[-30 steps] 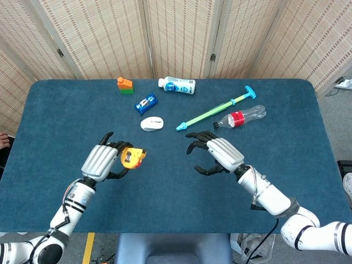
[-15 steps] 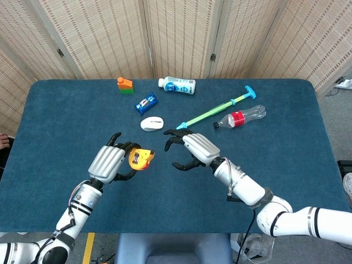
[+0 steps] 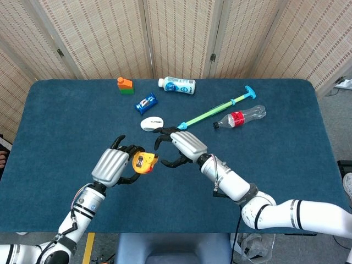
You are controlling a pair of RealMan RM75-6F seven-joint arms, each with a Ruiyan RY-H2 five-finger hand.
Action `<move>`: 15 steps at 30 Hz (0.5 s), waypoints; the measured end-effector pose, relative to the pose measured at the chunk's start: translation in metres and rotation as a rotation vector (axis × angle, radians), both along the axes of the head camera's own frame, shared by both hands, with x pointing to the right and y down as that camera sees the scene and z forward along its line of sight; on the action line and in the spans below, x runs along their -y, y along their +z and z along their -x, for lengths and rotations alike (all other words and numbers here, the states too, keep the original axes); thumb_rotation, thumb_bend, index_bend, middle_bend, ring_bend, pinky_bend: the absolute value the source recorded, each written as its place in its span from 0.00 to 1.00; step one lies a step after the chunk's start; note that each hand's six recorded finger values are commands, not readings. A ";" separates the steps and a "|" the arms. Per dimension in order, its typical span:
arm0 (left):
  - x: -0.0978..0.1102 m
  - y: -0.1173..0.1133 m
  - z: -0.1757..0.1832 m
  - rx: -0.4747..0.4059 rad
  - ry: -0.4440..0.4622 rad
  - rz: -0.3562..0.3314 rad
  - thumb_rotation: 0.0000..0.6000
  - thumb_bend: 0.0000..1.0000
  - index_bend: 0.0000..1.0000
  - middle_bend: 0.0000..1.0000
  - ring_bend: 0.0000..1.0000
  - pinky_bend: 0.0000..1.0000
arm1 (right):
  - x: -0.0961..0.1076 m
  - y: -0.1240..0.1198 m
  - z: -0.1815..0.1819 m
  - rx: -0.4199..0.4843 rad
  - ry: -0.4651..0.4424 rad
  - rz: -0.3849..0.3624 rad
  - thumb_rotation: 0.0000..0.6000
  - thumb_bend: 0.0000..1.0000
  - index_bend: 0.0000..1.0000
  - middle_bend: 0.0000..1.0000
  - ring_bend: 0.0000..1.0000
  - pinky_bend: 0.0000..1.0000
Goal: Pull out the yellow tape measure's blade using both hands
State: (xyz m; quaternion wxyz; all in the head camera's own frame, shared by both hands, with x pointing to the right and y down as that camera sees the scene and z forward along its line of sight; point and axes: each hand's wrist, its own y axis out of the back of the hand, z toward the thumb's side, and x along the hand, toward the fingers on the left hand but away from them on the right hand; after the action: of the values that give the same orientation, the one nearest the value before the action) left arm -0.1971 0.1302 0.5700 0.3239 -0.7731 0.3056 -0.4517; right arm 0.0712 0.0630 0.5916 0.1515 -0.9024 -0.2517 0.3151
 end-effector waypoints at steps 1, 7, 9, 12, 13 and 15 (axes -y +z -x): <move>0.000 0.000 -0.001 0.001 0.002 0.001 1.00 0.34 0.52 0.51 0.41 0.08 | 0.000 0.001 0.001 0.000 0.000 0.002 1.00 0.36 0.40 0.16 0.14 0.09; 0.000 0.001 -0.002 0.002 0.003 0.004 1.00 0.34 0.52 0.51 0.41 0.08 | -0.003 0.002 0.009 0.001 -0.015 0.015 1.00 0.36 0.41 0.16 0.14 0.09; 0.000 0.002 -0.002 0.004 0.004 0.005 1.00 0.34 0.52 0.51 0.41 0.08 | -0.005 0.003 0.010 0.001 -0.020 0.020 1.00 0.36 0.41 0.16 0.14 0.09; 0.000 0.003 -0.002 0.008 0.003 0.005 1.00 0.34 0.52 0.51 0.41 0.08 | -0.006 0.004 0.010 -0.005 -0.025 0.020 1.00 0.36 0.43 0.16 0.14 0.09; 0.001 0.003 -0.002 0.010 0.001 0.004 1.00 0.34 0.52 0.51 0.41 0.08 | -0.006 0.004 0.009 -0.007 -0.025 0.019 1.00 0.36 0.44 0.16 0.13 0.09; 0.001 0.004 -0.001 0.013 -0.001 0.003 1.00 0.34 0.52 0.51 0.41 0.08 | -0.005 0.005 0.008 -0.011 -0.021 0.018 1.00 0.36 0.45 0.16 0.13 0.09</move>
State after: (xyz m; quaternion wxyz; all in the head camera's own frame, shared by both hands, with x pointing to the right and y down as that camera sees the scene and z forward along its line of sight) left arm -0.1961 0.1291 0.5736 0.3244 -0.7706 0.3030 -0.4573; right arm 0.0636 0.0683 0.5964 0.1482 -0.9046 -0.2388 0.3206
